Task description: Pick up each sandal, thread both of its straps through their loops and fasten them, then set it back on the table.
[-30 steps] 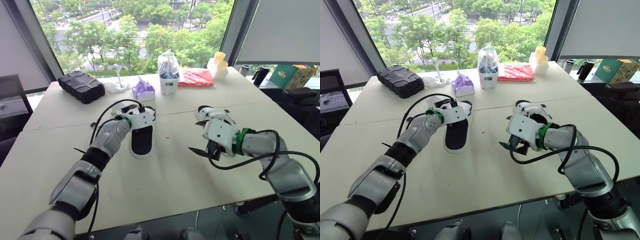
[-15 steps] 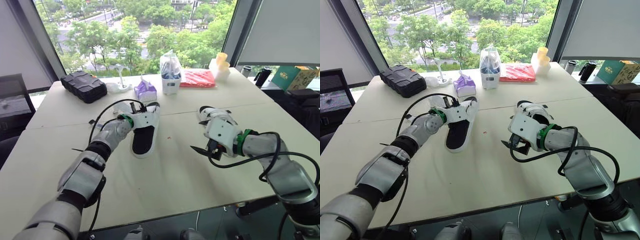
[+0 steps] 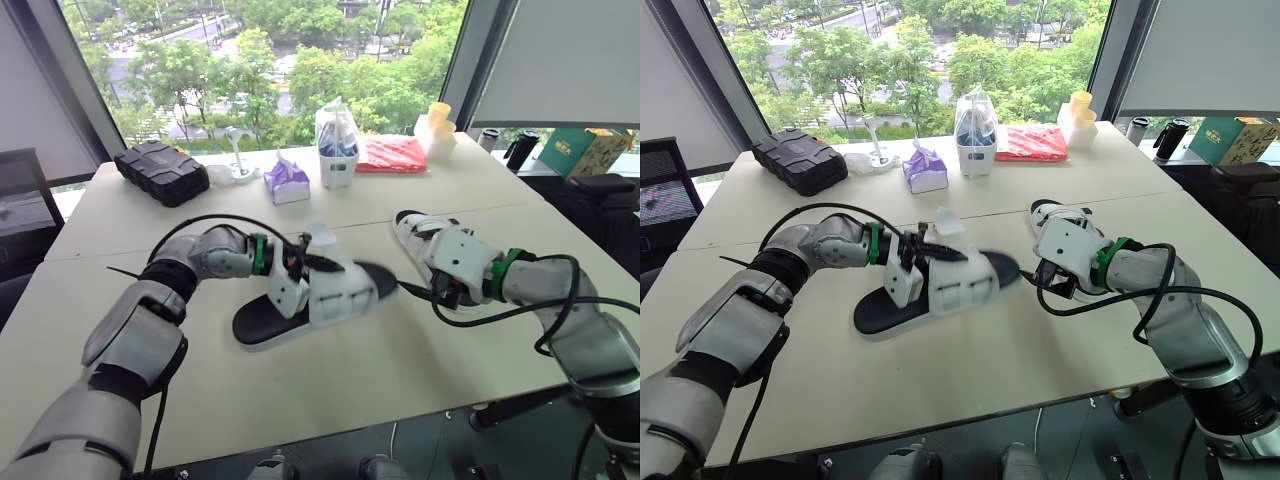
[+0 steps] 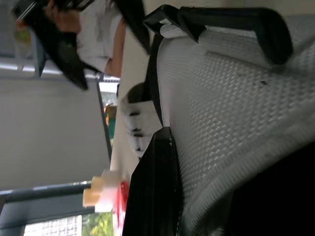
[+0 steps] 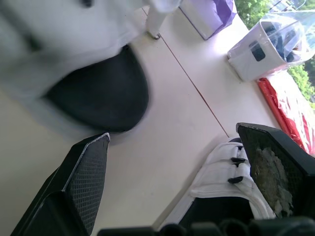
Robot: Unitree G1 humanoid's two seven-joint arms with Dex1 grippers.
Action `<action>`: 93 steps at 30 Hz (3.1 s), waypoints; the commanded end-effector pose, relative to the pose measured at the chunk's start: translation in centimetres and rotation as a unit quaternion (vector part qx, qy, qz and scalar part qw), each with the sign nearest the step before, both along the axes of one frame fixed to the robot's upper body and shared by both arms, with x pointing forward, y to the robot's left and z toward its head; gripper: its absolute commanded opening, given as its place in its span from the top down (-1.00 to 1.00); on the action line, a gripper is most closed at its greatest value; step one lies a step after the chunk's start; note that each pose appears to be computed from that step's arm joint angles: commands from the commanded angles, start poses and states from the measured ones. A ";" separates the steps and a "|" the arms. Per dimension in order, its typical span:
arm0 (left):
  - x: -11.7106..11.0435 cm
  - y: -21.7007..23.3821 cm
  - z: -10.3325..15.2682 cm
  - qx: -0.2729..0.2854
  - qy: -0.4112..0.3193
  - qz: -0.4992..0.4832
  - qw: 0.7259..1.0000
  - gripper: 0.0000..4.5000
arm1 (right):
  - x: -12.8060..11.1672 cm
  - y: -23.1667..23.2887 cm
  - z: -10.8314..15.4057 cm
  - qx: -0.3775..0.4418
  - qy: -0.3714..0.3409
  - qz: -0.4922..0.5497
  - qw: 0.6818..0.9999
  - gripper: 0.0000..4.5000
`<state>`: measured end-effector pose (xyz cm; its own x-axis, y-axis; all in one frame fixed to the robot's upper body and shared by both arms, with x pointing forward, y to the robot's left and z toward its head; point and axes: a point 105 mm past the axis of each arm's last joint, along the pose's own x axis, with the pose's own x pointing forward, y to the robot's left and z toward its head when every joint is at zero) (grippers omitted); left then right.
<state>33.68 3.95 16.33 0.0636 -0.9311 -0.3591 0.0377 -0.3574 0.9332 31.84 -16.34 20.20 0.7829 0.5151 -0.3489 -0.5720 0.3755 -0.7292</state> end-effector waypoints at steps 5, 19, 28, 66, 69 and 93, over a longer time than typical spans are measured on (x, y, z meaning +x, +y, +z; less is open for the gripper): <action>-1.3 -0.6 -0.9 0.014 -0.022 -0.052 0.998 0.96 | -0.3 -0.5 1.2 -0.002 -0.027 -0.006 1.000 -1.00; -0.8 1.9 -3.8 0.076 -0.022 -0.037 0.996 -0.60 | -0.4 0.4 0.2 -0.003 -0.007 0.013 1.000 -1.00; -0.4 6.7 -2.5 0.083 0.038 0.032 0.995 -0.99 | -0.3 1.4 -1.2 0.026 0.030 0.048 0.998 -1.00; 2.9 9.3 -3.7 -0.202 0.857 0.287 0.377 -1.00 | -2.6 6.9 -9.9 0.090 0.187 0.205 0.956 0.97; 3.3 9.8 -3.5 -0.224 0.856 0.298 0.358 -1.00 | -2.7 7.2 -10.5 0.082 0.194 0.215 0.954 0.97; 3.5 9.0 -5.8 -0.287 0.888 0.306 0.186 -1.00 | -1.8 8.1 -11.2 0.050 0.184 0.249 0.950 0.97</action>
